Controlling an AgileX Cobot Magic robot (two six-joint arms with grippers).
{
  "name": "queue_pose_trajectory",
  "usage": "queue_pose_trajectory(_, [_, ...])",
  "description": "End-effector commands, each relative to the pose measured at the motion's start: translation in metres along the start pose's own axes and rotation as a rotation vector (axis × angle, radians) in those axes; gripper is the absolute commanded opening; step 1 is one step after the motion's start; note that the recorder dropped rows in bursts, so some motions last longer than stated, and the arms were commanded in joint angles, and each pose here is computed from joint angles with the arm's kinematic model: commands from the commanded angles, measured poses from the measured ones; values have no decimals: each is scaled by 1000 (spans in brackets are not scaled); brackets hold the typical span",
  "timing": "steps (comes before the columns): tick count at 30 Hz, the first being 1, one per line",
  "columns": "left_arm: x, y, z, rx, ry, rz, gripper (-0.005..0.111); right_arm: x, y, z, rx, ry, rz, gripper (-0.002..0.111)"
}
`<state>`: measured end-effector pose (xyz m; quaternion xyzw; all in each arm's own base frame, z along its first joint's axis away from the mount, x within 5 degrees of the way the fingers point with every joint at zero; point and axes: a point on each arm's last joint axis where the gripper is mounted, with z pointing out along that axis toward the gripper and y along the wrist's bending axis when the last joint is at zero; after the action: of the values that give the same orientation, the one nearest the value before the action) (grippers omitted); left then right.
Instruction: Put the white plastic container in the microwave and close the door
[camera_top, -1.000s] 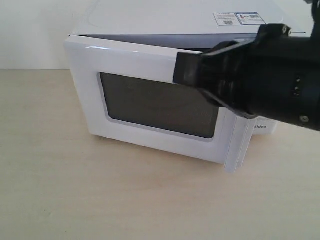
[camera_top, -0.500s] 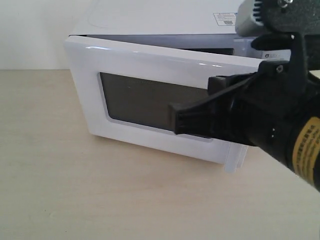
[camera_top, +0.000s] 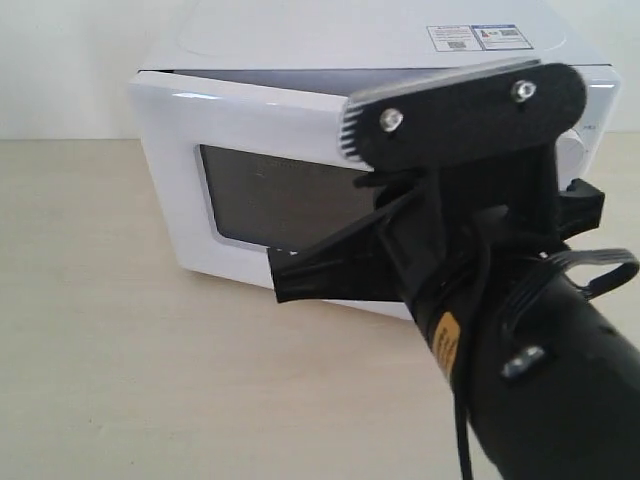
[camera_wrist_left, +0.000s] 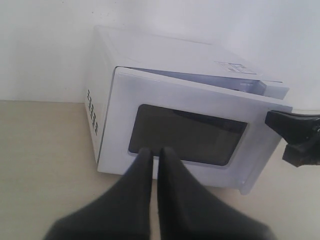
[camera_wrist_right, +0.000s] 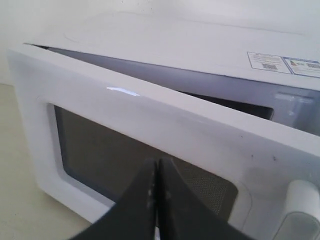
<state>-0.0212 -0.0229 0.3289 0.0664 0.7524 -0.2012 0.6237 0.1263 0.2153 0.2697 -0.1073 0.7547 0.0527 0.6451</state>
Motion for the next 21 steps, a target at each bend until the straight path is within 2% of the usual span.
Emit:
queue_pose_trajectory(1, [2,0,0,5,6,-3,4,9,4,8,49,-21,-61,0])
queue_pose_trajectory(5, [2,0,0,5,6,-3,4,9,-1,17,88,-18,-63,0])
queue_pose_trajectory(11, [1,0,0,3,-6,-2,4,0,0,26,75,-20,-34,0])
queue_pose_trajectory(21, [-2,0,0,-1,-44,0,4,0,-22,52,134,45,5,0])
